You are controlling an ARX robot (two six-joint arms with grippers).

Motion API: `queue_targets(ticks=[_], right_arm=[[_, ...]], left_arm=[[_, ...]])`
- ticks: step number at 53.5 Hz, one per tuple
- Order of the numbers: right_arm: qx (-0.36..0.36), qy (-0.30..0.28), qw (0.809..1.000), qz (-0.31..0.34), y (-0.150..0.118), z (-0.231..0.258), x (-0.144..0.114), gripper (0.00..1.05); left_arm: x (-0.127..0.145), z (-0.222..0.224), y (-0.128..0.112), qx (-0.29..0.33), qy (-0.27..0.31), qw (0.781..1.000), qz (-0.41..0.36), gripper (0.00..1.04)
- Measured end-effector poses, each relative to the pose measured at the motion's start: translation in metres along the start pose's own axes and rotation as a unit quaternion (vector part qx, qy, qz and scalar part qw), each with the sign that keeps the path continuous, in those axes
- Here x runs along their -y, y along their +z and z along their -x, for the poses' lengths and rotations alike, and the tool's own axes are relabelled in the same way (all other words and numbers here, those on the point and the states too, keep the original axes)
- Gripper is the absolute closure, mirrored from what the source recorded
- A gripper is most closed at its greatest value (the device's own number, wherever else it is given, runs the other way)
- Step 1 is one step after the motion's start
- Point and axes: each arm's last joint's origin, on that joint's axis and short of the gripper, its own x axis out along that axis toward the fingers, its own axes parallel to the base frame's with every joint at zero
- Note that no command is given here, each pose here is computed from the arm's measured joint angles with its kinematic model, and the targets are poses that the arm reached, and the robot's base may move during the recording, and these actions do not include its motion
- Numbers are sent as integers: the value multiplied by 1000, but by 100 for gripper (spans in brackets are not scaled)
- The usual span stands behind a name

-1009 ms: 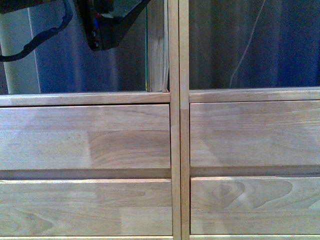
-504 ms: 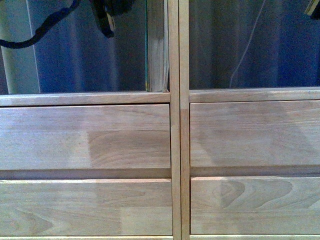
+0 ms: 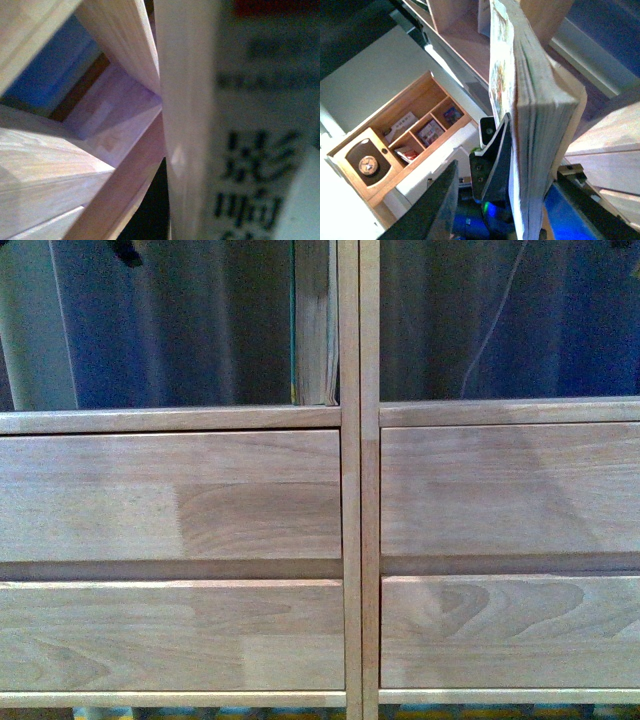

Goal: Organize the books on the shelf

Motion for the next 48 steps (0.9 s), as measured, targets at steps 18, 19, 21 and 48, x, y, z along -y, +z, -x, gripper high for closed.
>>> queue_targets(ticks=[18,19,21,48], right_arm=[[-16,-150,977,152,35,75,3,7],[-14,-154,976,152,36,77,3,7],[-18,-170,970,174,40,83,2,7],[-50,-269,864,422,56,118,-32,7]], left_arm=[[-47,27,29,-6,204,946,-253,98],[-48,28,31,-4,208,943,-259,98],[-53,28,35,-3,220,930,-295,98],[-126,3,61,-50,287,810,-510,98]])
